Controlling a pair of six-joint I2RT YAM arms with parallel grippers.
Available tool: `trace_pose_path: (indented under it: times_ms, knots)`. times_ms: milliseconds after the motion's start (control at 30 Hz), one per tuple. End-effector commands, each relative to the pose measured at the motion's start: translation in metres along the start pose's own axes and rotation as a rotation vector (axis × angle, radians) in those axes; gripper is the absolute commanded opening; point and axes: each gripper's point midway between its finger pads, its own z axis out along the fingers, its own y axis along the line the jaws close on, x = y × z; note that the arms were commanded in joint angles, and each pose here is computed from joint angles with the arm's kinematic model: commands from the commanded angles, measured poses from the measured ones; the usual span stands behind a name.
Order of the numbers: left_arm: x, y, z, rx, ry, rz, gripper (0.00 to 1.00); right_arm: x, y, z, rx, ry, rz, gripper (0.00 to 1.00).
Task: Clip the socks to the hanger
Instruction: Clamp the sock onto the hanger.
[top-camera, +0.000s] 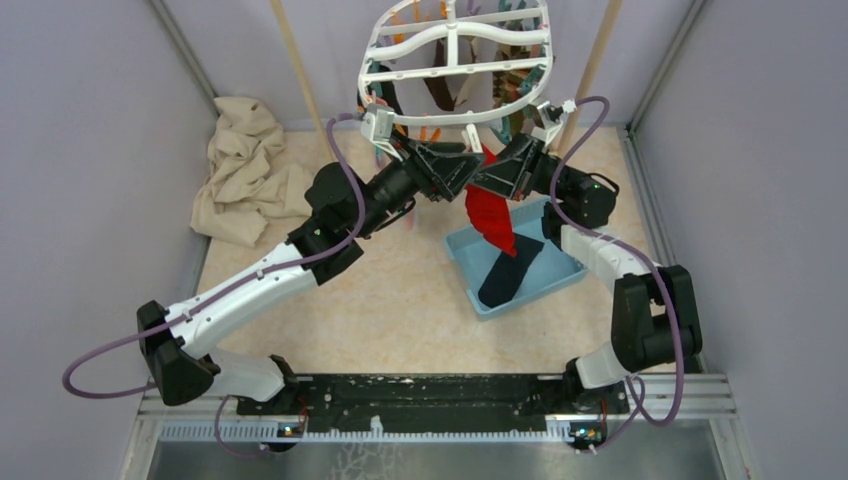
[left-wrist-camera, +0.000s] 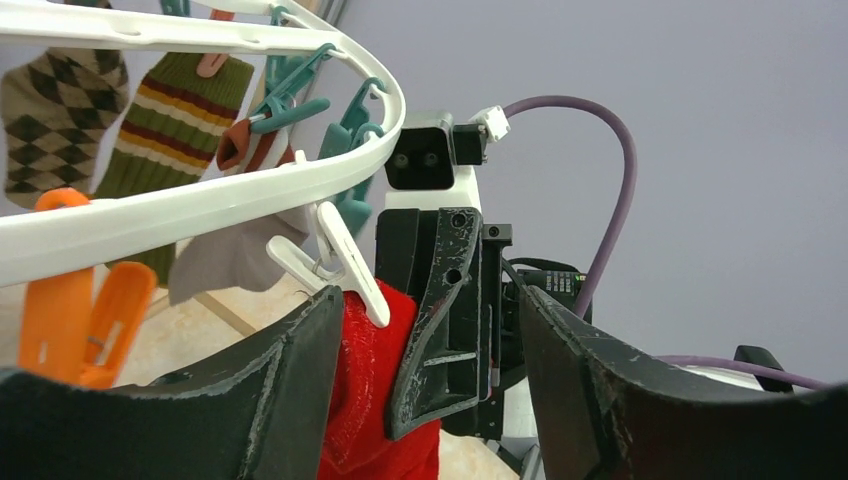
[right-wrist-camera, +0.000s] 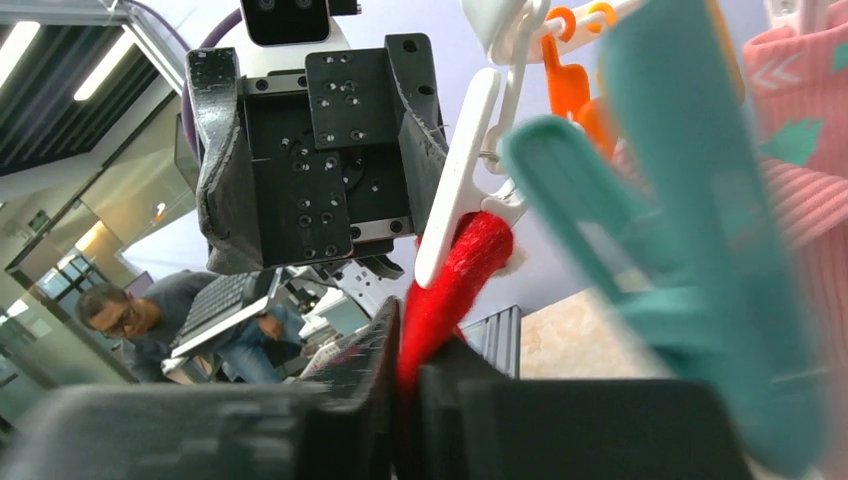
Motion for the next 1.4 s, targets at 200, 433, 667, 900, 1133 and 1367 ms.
trace_pose_path:
  times_ms: [200,433,667,900,1133,1367]
  knots:
    - [-0.002,-0.004,-0.005,0.015,0.002,0.019,0.72,-0.02,0.02,0.007,-0.101,-0.06,-0.188,0.63]
    - [-0.007,0.005,-0.012,-0.033,-0.014,0.053,0.73,-0.027,0.006,-0.005,-0.052,-0.146,-0.203,0.74]
    - [-0.012,0.011,-0.017,-0.064,-0.027,0.076,0.73,-0.031,-0.026,-0.035,0.06,-0.245,-0.135,0.75]
    - [-0.009,0.013,-0.015,-0.071,-0.021,0.082,0.74,-0.02,-0.066,-0.051,0.197,-0.246,-0.116,0.75]
    - [-0.005,0.025,-0.013,-0.119,-0.022,0.112,0.75,-0.024,-0.111,-0.069,0.522,-0.195,-0.215,0.75]
    - [0.024,0.053,0.006,-0.19,0.032,0.171,0.76,-0.037,-0.122,-0.09,0.767,-0.159,-0.324,0.74]
